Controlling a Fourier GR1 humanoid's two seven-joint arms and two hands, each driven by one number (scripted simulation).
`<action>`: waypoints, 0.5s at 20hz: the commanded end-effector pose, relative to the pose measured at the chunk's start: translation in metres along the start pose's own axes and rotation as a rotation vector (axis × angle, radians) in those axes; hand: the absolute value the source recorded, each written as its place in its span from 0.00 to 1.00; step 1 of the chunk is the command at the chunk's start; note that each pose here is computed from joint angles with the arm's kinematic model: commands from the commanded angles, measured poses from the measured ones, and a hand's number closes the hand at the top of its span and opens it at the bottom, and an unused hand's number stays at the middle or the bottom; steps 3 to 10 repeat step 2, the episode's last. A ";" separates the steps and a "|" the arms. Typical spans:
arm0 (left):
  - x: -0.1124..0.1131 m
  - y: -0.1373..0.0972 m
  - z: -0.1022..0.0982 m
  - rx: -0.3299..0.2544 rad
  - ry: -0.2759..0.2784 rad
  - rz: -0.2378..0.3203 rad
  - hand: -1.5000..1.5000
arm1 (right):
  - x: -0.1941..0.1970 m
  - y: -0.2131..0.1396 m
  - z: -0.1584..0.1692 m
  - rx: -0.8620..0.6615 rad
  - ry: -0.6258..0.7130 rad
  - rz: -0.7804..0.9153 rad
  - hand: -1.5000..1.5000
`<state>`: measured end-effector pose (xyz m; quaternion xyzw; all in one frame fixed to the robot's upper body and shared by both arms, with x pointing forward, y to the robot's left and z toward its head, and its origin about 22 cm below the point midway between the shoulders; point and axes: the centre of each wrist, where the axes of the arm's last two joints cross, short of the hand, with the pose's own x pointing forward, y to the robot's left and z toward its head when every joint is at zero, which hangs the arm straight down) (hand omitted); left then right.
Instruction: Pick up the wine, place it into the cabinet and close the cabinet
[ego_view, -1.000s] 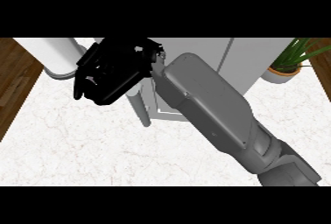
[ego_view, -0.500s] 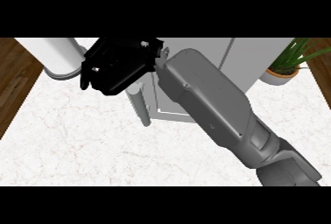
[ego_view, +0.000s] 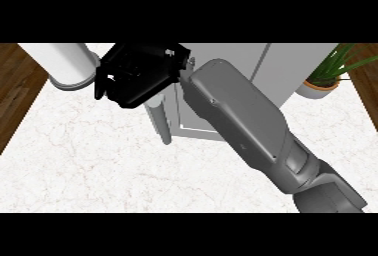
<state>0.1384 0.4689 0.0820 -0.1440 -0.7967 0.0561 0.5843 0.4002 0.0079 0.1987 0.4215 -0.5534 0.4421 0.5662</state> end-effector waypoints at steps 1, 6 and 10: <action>-0.001 -0.002 -0.002 -0.032 -0.005 0.008 0.00 | -0.001 -0.057 0.063 -0.359 -0.053 -0.033 1.00; 0.003 -0.005 -0.009 -0.049 -0.014 0.008 0.00 | 0.007 -0.061 0.067 -0.363 -0.060 -0.030 1.00; 0.003 -0.005 -0.009 -0.049 -0.014 0.008 0.00 | 0.007 -0.061 0.067 -0.363 -0.060 -0.030 1.00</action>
